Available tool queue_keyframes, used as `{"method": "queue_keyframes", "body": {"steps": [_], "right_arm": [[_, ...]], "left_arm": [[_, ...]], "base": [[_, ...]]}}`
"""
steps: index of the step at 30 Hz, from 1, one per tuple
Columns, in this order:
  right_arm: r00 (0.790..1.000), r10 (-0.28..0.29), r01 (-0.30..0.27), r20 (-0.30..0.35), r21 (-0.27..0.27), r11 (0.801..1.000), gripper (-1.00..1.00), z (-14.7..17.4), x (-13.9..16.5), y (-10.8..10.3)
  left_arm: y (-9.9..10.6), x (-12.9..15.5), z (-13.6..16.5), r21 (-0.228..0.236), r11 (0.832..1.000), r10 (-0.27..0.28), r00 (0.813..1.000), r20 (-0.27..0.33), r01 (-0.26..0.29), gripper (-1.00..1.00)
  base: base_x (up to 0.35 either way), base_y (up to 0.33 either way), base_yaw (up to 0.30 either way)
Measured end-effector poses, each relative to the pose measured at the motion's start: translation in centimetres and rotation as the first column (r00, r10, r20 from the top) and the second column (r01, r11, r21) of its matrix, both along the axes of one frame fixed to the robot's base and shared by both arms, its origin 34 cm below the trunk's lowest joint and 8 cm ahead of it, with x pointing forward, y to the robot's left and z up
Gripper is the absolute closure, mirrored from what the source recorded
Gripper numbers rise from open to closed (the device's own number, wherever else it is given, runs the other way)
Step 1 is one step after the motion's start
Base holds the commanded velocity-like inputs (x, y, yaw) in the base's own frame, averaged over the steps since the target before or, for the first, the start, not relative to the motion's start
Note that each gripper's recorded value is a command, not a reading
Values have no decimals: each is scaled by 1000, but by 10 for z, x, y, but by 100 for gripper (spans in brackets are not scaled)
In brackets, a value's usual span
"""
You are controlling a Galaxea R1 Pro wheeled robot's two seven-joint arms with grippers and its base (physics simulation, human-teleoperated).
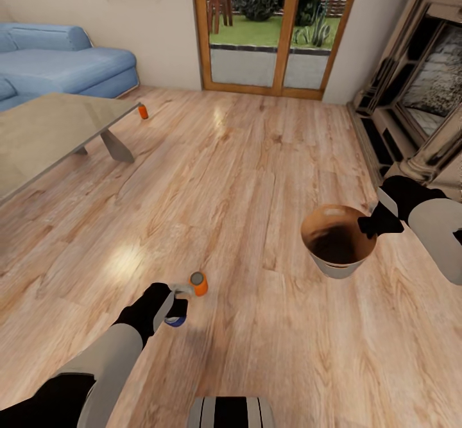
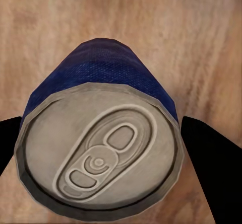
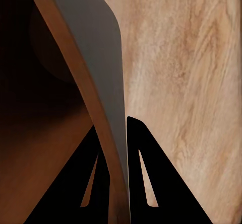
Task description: Put the three can of soda from the living room inside the tash can in the kitchen.
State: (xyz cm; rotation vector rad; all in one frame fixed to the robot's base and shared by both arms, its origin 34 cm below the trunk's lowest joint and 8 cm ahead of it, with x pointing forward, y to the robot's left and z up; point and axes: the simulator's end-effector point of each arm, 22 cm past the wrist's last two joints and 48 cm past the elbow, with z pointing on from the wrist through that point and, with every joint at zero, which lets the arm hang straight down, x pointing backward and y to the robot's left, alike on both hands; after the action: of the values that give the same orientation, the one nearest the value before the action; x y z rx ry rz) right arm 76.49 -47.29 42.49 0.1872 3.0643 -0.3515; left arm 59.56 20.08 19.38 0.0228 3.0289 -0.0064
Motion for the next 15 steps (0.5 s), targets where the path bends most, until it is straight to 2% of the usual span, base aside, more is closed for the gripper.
{"method": "queue_keyframes", "body": {"steps": [5, 15], "right_arm": [[1000, -1, 1, 16, 1, 1000, 100, 13, 1, 0], [1000, -1, 1, 14, 0, 1000, 100, 36, 7, 0]], "left_arm": [[3, 5, 11, 14, 1000, 3, 1000, 14, -3, 100], [8, 4, 34, 21, 1000, 3, 1000, -27, -2, 100]], "base": [[0, 0, 0], [0, 0, 0]]}}
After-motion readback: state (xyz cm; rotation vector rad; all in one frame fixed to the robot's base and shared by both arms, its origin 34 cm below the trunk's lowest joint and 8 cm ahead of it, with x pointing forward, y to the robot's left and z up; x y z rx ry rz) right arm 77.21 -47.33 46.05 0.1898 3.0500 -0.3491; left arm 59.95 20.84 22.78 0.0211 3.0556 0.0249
